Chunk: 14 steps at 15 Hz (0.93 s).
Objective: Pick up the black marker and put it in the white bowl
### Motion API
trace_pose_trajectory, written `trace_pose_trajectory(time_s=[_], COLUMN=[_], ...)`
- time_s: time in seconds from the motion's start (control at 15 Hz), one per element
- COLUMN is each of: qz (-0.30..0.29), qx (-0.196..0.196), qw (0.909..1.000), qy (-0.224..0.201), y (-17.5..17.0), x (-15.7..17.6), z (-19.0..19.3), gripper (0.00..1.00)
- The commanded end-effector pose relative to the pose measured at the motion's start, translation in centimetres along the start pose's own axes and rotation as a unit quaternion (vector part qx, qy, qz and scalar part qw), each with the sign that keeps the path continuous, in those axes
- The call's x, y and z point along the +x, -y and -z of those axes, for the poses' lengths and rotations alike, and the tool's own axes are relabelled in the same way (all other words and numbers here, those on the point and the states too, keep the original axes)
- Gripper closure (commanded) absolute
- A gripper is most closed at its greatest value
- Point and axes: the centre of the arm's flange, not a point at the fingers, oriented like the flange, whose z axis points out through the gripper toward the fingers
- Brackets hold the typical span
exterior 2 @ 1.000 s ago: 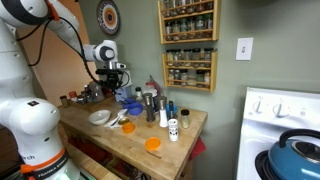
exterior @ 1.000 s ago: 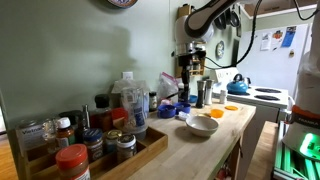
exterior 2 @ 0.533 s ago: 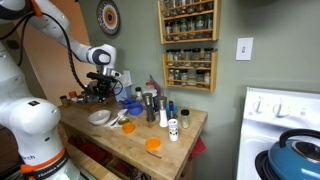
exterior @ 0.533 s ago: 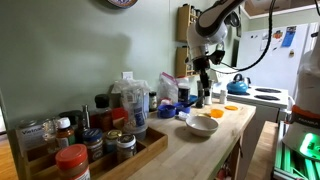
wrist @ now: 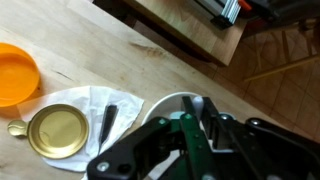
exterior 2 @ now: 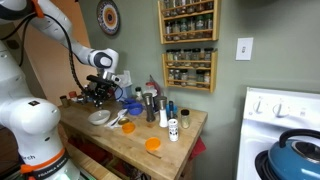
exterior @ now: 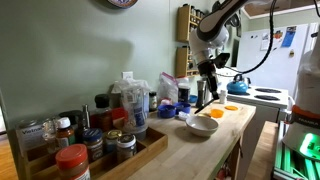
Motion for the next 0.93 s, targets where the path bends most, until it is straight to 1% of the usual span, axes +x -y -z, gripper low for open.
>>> trace_pose_trajectory(time_s=[0.0, 0.13, 0.27, 0.4, 0.53, 0.73, 0.87], qz=[0.038, 0.044, 0.046, 0.030, 0.029, 0.031, 0.034], qx=[0.012, 0.011, 0.015, 0.014, 0.017, 0.016, 0.018], qw=[0.9990, 0.9988, 0.9979, 0.9981, 0.9984, 0.9992, 0.9991], qy=[0.022, 0.021, 0.043, 0.052, 0.045, 0.019, 0.019], y=[0.0, -0.1, -0.5, -1.2, -1.7, -2.2, -2.4], x=[0.0, 1.2, 1.7, 2.5, 3.5, 5.1, 5.6], z=[-1.6, -2.3, -3.2, -4.0, -4.4, -4.5, -4.6], gripper=[0.97, 0.97, 0.97, 0.97, 0.97, 0.97, 0.97])
